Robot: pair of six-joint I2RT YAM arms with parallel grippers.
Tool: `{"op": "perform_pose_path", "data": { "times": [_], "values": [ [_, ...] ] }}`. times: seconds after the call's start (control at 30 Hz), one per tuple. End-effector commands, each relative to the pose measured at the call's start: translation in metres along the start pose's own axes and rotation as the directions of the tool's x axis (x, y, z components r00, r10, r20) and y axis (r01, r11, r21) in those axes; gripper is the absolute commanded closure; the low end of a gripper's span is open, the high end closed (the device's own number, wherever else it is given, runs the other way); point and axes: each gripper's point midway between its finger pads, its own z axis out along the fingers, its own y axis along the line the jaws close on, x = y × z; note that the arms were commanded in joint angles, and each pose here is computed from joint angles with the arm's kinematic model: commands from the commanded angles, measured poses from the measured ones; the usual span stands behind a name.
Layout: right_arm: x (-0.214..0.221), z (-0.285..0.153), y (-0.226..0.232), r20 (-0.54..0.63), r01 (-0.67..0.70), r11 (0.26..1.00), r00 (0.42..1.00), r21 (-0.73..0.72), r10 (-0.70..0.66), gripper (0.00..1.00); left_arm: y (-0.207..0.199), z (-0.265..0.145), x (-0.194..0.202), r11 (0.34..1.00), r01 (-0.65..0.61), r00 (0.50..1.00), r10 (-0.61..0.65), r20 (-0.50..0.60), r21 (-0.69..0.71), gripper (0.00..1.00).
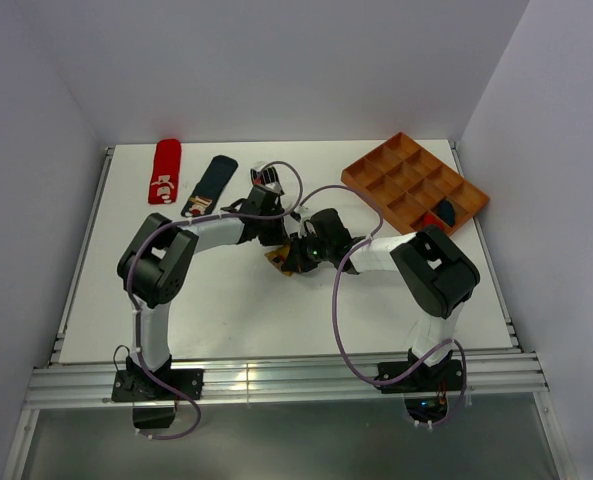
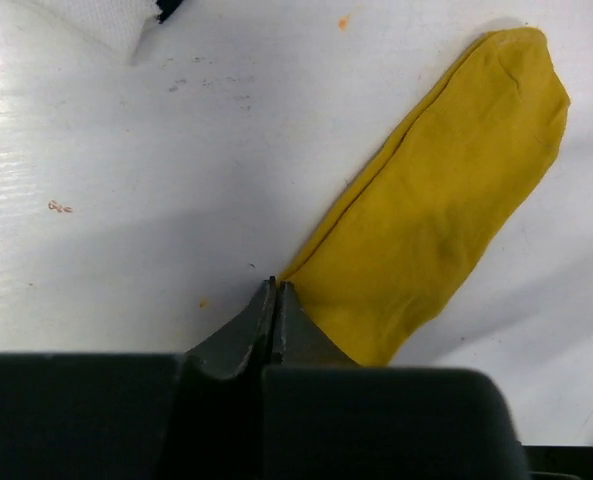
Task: Roll the socks
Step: Roll the sock at the center of the board.
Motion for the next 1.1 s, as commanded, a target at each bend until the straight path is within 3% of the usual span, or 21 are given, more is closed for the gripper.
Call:
{"op": "perform_pose_path", "data": {
  "times": [0.0,0.33,0.6,0.93,1.03,1.07],
  "values": [
    [0.028,-0.006,-0.012,-0.093,-0.022,0.998,0.995,0.056,0.027,1.0,0.046,0.01,0.03,0.981,0.014,0.997,-0.028,-0.07,-0.193,1.0],
    [0.031,-0.017,-0.001,-0.079,-0.077,0.997,0.994,0.029,0.079,1.0,0.064,-0.01,-0.008,0.951,0.188,0.979,-0.163,0.12,-0.247,1.0],
    [0.031,-0.018,-0.001,-0.086,-0.121,0.992,0.988,0.044,0.124,1.0,0.062,-0.007,-0.009,0.952,0.201,0.976,-0.175,0.127,-0.23,1.0],
    [0.051,-0.014,-0.016,-0.177,-0.376,0.926,0.909,0.039,0.377,1.0,0.049,-0.01,-0.016,0.966,0.194,0.975,-0.172,0.139,-0.17,0.99],
    [0.054,-0.014,-0.023,-0.192,-0.427,0.904,0.885,0.024,0.424,1.0,0.038,-0.017,-0.014,0.974,0.186,0.977,-0.17,0.126,-0.128,0.86],
    [0.052,-0.015,-0.024,-0.194,-0.434,0.901,0.882,0.019,0.43,1.0,0.036,-0.019,-0.014,0.975,0.186,0.977,-0.17,0.129,-0.123,0.78]
  ]
}}
